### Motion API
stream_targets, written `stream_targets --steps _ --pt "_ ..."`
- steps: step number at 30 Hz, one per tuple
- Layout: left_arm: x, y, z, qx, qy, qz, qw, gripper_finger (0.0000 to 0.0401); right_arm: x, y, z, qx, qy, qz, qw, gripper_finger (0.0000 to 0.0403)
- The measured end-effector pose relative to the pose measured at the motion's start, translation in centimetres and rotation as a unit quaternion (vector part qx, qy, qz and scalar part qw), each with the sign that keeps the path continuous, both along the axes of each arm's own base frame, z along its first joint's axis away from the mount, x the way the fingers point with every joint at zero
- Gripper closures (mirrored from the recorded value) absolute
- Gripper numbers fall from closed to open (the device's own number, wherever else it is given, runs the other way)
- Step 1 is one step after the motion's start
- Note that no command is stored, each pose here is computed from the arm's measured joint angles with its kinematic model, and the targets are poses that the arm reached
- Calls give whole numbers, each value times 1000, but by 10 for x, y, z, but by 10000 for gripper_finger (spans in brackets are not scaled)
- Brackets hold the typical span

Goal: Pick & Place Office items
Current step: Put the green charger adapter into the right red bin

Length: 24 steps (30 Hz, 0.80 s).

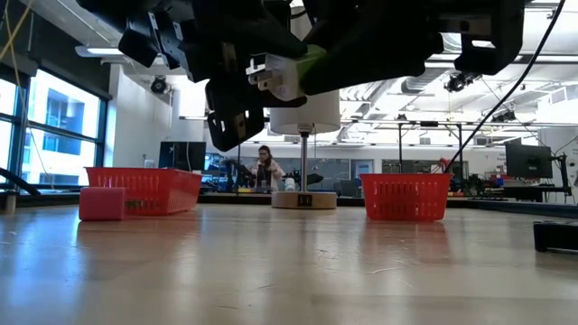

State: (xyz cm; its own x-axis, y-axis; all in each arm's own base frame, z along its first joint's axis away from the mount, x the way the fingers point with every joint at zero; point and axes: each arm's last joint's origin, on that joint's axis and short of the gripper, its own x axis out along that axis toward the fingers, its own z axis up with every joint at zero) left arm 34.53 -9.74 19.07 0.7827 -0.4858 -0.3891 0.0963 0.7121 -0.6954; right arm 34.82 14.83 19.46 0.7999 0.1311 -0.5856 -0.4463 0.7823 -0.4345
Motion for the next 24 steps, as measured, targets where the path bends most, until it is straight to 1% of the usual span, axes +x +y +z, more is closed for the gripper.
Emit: stream_targets --steps 7,10,12,19,22,24 --pt "0 0 0 1 0 1 1000 262 0 0 0 1 2 -2 1000 282" --pt "0 0 0 6 -3 1 1000 255 0 0 0 3 3 -3 1000 282" --pt "0 1 0 17 -7 3 1000 240 -1 0 0 8 7 -4 1000 282" --pt "0 -2 0 22 -11 12 1000 180 -2 0 -2 17 17 -12 1000 282" --pt "0 -2 0 22 -11 12 1000 164 -2 -1 -2 19 21 -15 999 282" --pt "0 1 0 22 -11 15 1000 159 -3 -1 -4 32 31 -26 999 282"
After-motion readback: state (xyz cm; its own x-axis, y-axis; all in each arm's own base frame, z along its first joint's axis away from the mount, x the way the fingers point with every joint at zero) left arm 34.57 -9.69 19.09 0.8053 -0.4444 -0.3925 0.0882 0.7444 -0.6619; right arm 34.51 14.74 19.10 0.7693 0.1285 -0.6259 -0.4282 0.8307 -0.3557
